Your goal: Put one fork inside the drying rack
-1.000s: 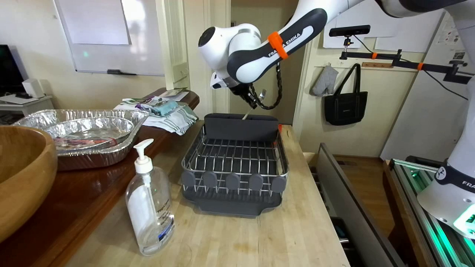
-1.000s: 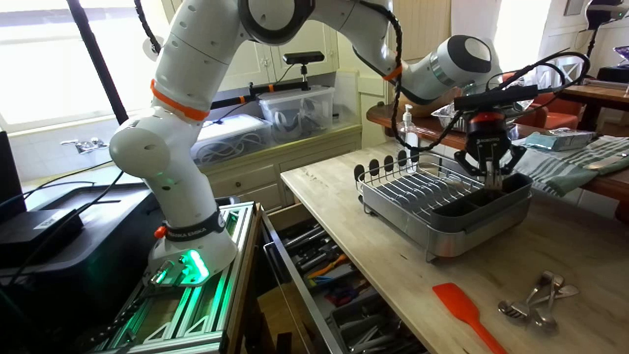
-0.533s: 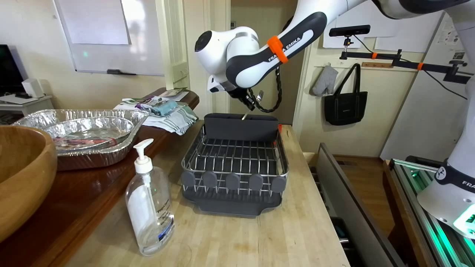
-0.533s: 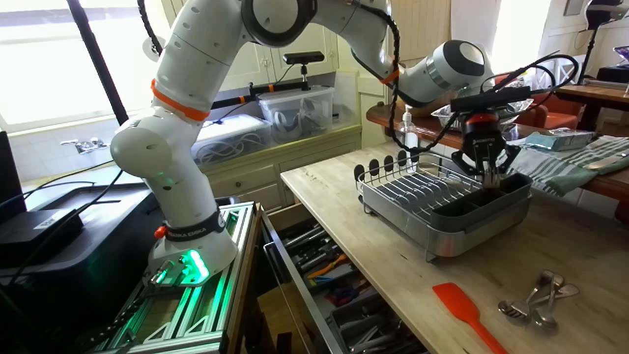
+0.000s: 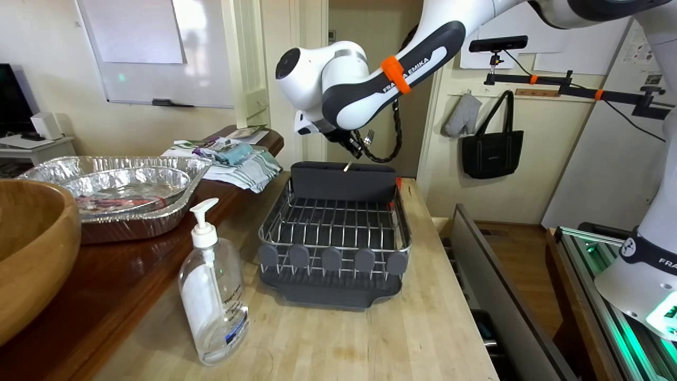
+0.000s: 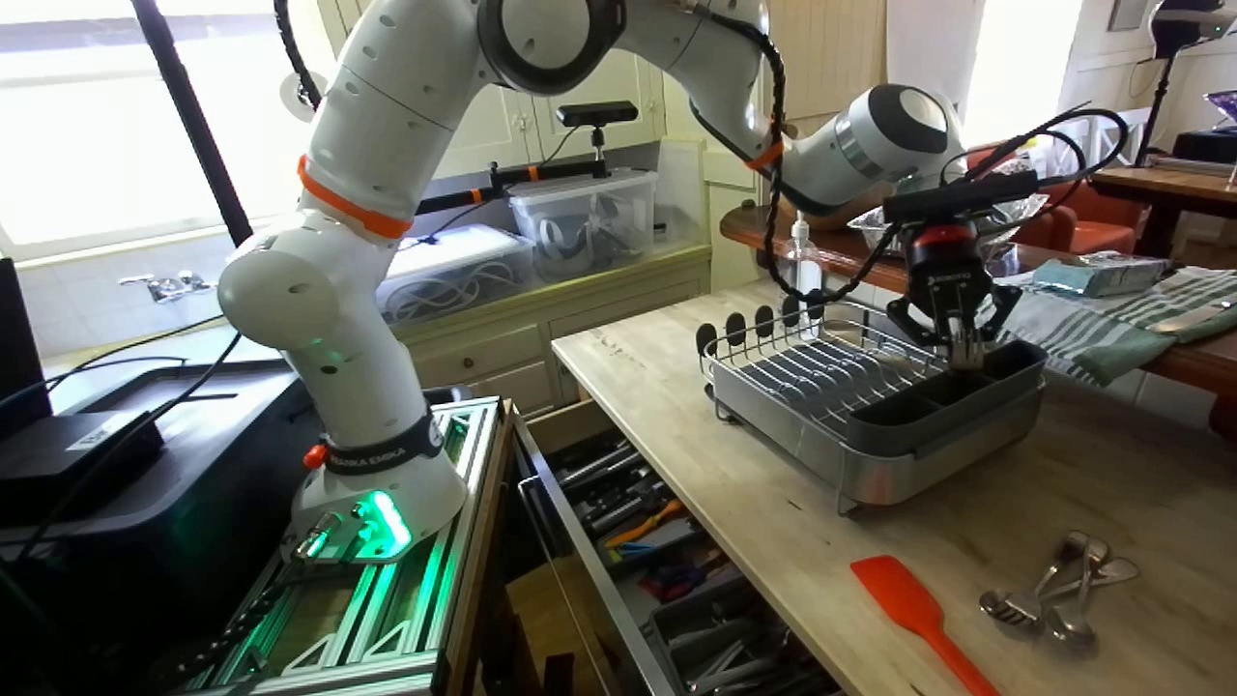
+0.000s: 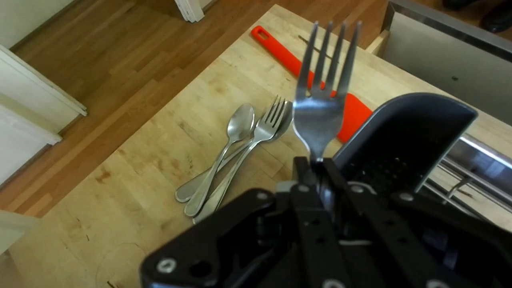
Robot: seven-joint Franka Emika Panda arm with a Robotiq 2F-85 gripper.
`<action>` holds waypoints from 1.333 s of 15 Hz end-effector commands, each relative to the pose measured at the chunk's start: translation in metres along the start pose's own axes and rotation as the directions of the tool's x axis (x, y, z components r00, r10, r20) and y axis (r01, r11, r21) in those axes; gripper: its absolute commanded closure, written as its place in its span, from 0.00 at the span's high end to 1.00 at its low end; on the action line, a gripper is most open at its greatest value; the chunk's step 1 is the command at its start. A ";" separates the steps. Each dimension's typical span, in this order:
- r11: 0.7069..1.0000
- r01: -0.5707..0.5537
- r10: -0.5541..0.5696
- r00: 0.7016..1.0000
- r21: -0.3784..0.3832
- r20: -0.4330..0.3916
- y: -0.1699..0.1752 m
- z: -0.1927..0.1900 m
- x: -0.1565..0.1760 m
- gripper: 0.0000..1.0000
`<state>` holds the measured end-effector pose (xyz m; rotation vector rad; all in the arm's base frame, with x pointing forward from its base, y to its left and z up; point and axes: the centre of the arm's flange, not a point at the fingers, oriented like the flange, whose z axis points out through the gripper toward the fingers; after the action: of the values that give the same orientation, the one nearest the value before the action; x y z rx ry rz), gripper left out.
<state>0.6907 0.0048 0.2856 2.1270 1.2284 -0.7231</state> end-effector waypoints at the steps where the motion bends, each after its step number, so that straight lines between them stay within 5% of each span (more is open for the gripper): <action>1: 1.000 -0.011 0.011 0.999 -0.013 0.030 -0.001 0.004 0.004 0.44; 9: 0.999 -0.033 0.033 0.999 -0.009 0.004 -0.001 -0.003 -0.005 1.00; 16: 0.995 -0.097 0.099 0.987 0.016 -0.128 0.003 -0.030 -0.046 1.00; 20: 0.980 -0.163 0.185 0.955 0.111 -0.233 0.003 -0.040 -0.082 1.00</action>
<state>0.6883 -0.0041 0.3554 2.2949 1.1473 -0.5527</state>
